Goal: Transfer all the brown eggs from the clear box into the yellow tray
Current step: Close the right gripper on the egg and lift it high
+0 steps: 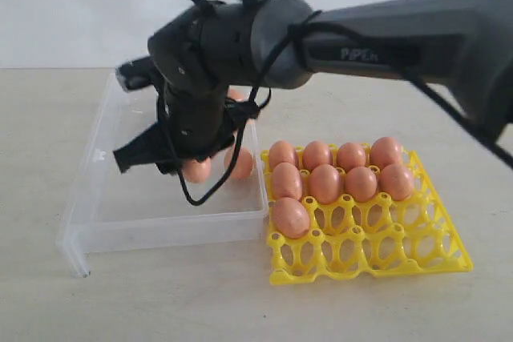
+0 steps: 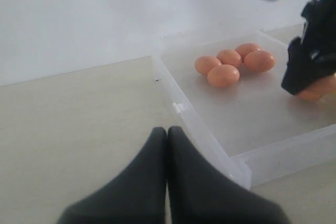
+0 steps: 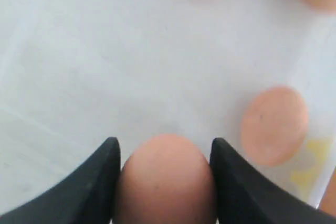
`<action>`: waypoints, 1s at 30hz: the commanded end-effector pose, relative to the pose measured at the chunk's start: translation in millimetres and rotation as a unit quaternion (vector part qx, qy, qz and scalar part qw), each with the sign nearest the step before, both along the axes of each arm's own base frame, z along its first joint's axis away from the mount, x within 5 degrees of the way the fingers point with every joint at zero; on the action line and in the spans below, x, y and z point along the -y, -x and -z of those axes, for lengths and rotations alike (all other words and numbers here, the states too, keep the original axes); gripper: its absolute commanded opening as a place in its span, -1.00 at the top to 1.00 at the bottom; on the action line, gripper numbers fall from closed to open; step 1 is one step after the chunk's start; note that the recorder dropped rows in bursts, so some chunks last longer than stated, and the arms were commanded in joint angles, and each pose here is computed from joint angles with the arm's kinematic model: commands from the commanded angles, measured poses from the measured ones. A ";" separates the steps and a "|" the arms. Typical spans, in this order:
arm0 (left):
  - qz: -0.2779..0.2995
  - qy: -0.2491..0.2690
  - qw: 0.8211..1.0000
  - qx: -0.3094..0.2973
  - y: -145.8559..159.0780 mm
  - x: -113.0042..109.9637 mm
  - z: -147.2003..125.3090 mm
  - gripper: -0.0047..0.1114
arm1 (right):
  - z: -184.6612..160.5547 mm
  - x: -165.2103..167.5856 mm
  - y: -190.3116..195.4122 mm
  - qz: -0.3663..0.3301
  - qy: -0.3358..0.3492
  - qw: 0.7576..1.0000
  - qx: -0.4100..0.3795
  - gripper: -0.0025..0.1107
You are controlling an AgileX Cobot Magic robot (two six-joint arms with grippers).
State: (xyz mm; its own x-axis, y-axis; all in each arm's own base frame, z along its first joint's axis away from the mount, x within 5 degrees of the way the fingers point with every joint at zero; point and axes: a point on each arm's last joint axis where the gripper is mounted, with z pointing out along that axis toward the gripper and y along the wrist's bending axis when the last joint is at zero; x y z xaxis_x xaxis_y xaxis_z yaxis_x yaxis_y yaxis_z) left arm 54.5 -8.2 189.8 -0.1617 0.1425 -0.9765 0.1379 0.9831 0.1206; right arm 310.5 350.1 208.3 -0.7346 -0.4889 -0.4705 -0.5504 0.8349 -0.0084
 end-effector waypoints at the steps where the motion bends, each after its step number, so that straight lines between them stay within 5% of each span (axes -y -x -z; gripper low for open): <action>1: 0.000 0.009 1.000 0.008 -0.2 0.2 -0.7 0.99 | -65.2 -7.2 20.6 -0.050 -0.030 0.991 0.124 0.96; 9: 0.000 0.009 1.000 0.008 -0.2 0.2 -0.7 0.99 | -161.3 14.2 52.5 -0.024 -0.138 0.953 0.268 0.96; 15: 0.000 0.009 1.000 0.008 -0.2 0.2 -0.7 0.99 | -184.2 38.3 79.0 -0.079 -0.229 0.923 0.298 0.96; 25: 0.000 0.009 1.000 0.008 -0.2 0.2 -0.7 0.99 | -209.0 135.1 59.6 -0.052 -0.183 0.923 0.334 0.96; 30: 0.000 0.009 1.000 0.008 -0.2 0.2 -0.7 0.99 | -215.0 205.3 37.0 -0.014 -0.039 0.933 0.357 0.96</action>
